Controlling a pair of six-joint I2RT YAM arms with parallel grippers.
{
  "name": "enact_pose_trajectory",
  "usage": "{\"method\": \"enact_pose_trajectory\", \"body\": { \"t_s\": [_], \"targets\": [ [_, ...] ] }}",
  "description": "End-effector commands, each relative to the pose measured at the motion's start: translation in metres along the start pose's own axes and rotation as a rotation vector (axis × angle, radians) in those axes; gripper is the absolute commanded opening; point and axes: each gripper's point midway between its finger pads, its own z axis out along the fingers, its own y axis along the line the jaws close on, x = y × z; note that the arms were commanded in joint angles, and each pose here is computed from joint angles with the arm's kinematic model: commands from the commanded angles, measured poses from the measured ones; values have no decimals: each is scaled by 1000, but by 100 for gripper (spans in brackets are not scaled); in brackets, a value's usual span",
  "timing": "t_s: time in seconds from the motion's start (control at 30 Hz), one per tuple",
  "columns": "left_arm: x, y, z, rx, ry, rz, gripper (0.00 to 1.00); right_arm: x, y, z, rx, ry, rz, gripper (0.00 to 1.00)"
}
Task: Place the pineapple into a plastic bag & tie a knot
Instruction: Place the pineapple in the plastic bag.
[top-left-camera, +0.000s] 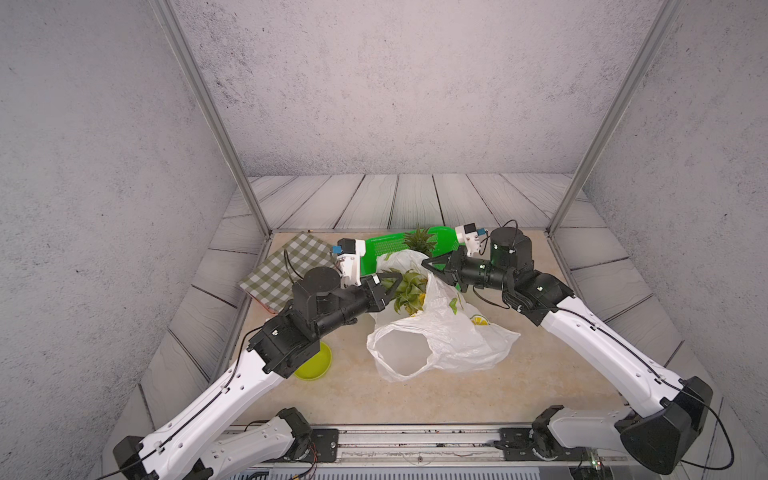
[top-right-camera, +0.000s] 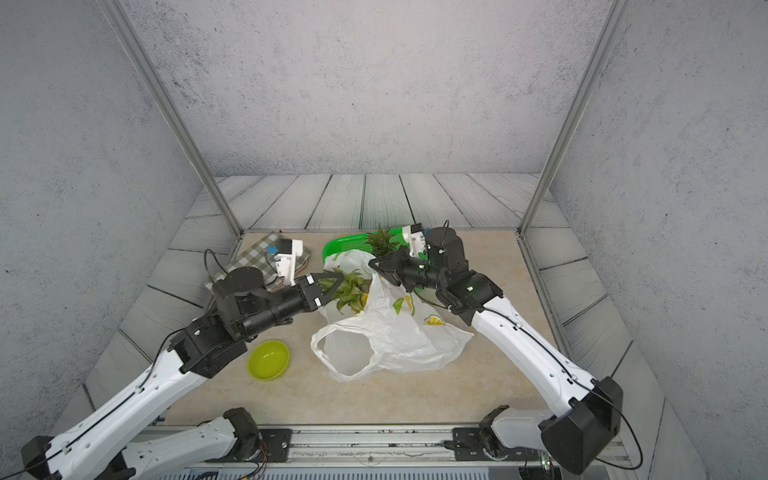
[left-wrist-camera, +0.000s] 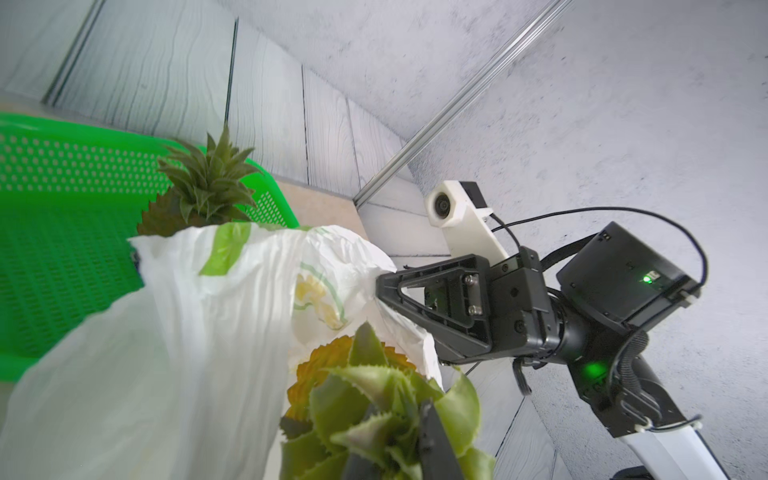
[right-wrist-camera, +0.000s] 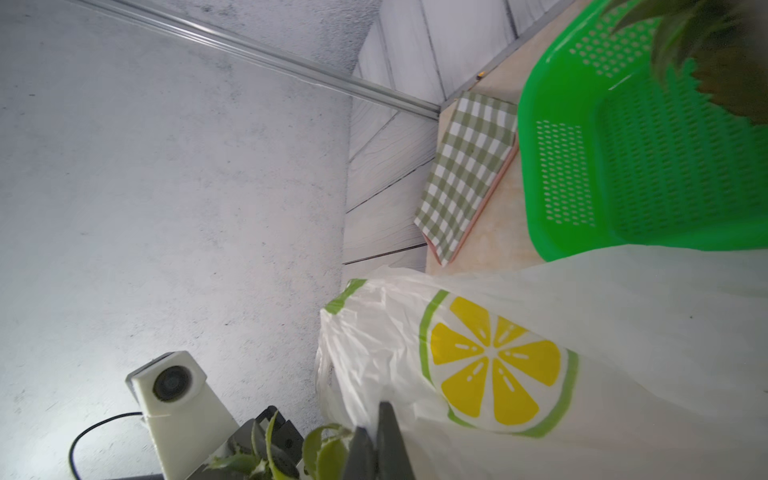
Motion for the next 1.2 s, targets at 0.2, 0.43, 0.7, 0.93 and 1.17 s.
{"method": "enact_pose_trajectory", "body": {
  "t_s": [0.2,0.43,0.7,0.93,1.17],
  "targets": [
    [10,25,6,-42,-35,34,0,9,-36,16,-2,18,83,0],
    [42,61,29,-82,9,4,0,19,-76,24,60,22,129,0],
    [61,99,34,-137,-33,-51,0,19,-71,29,21,39,152,0],
    [67,119,48,-219,-20,-35,0,23,-64,27,4,56,165,0],
    [80,116,89,-190,77,-79,0,37,-89,27,51,75,192,0]
  ]
}}
